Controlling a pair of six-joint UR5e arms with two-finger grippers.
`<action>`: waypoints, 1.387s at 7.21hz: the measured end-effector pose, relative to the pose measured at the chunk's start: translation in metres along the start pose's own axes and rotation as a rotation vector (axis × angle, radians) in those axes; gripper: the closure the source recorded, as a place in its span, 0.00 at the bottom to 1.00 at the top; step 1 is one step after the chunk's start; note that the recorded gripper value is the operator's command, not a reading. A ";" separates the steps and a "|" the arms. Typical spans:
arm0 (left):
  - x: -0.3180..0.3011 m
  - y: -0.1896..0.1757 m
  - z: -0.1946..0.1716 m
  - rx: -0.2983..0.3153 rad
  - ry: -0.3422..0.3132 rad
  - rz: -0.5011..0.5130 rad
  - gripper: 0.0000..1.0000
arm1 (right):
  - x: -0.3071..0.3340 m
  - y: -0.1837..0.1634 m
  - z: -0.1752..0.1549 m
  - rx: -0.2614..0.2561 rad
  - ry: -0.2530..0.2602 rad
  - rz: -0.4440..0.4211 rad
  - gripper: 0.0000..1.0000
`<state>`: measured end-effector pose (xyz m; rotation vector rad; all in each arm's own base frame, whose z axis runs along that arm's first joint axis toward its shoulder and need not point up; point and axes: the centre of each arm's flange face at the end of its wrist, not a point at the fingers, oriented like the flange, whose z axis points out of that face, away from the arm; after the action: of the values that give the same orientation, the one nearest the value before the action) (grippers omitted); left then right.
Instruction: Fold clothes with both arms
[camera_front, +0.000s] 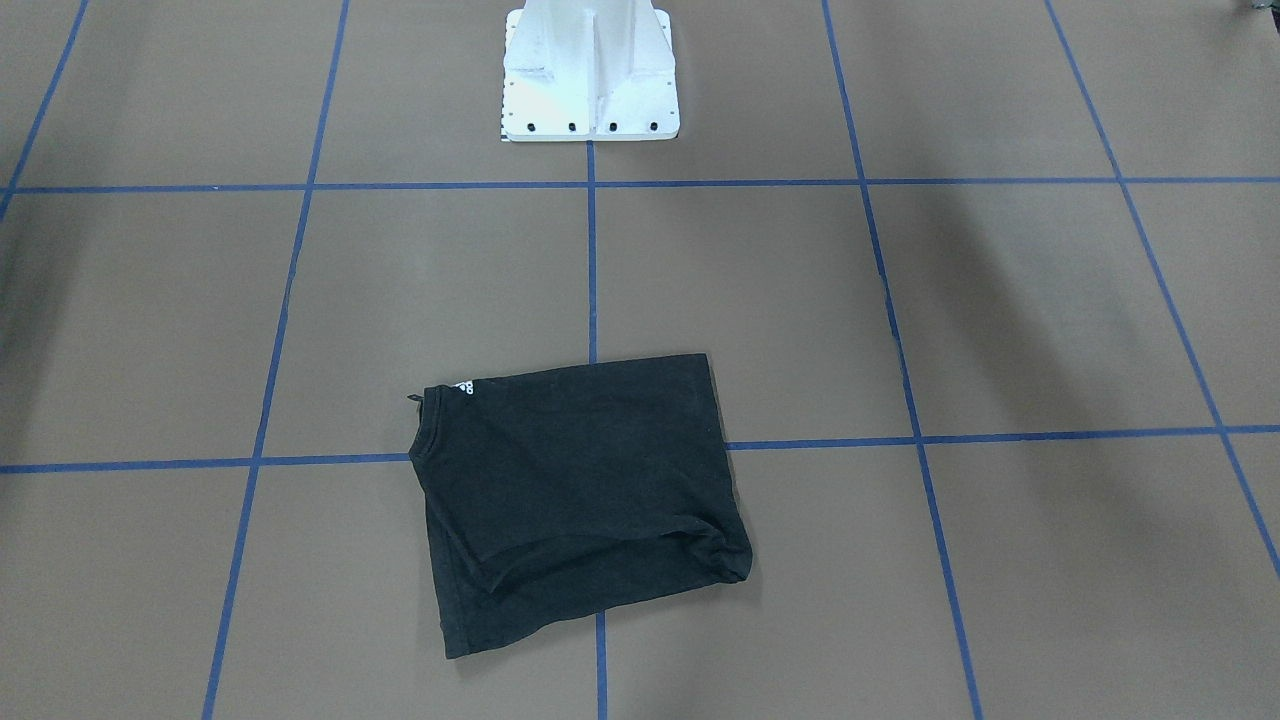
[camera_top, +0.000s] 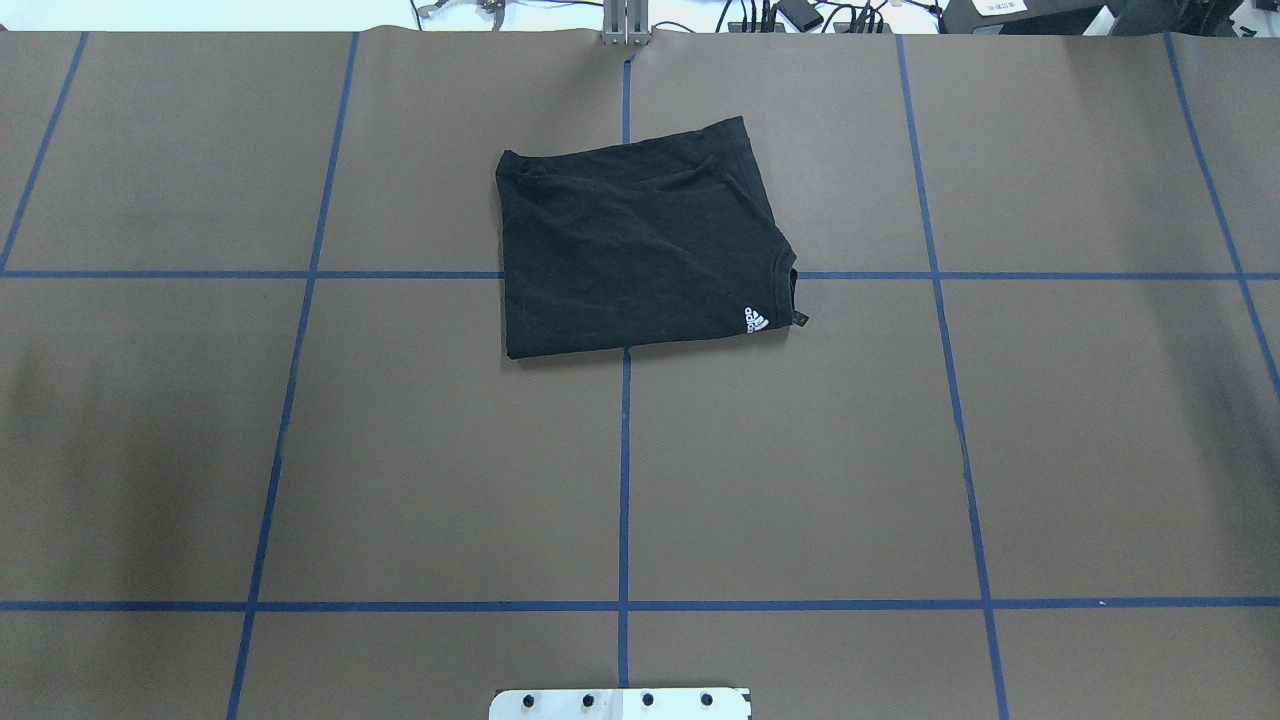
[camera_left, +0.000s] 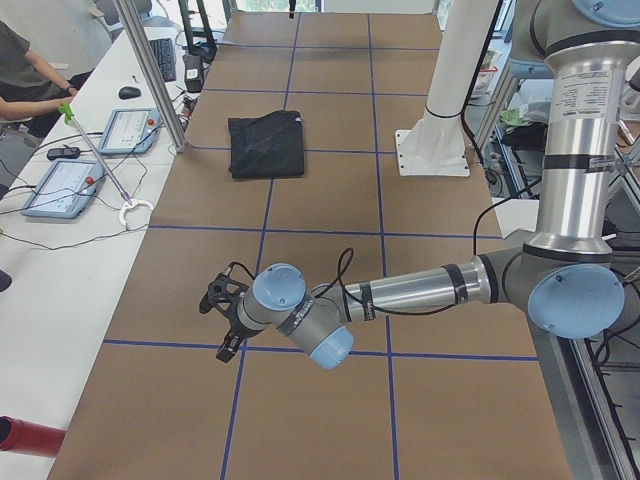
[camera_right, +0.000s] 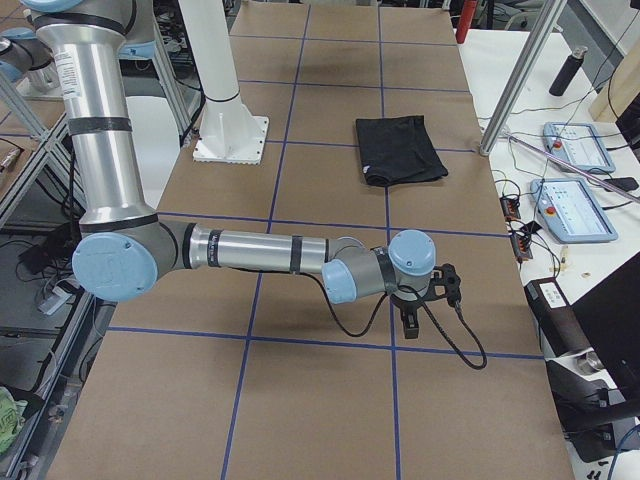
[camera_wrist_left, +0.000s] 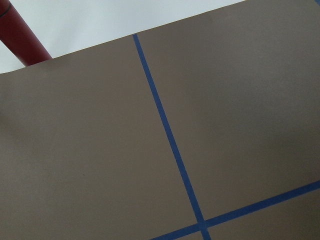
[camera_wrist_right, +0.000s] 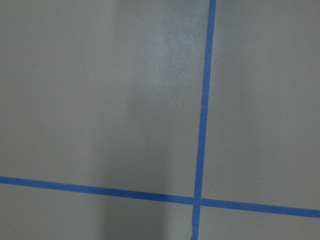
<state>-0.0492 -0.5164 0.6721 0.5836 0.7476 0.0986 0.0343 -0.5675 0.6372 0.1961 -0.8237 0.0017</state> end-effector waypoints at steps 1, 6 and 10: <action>-0.002 0.001 0.002 -0.021 -0.004 -0.018 0.00 | 0.008 0.007 -0.008 0.005 0.005 0.018 0.00; -0.022 0.041 0.006 -0.144 -0.023 -0.021 0.00 | 0.001 0.123 -0.060 -0.212 0.039 -0.001 0.00; -0.017 0.065 -0.006 -0.172 -0.021 -0.039 0.00 | 0.028 0.175 -0.046 -0.254 0.045 0.018 0.00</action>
<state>-0.0574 -0.4639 0.7139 0.4057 0.7221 0.1194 0.0738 -0.3901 0.6575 -0.0509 -0.7730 -0.0809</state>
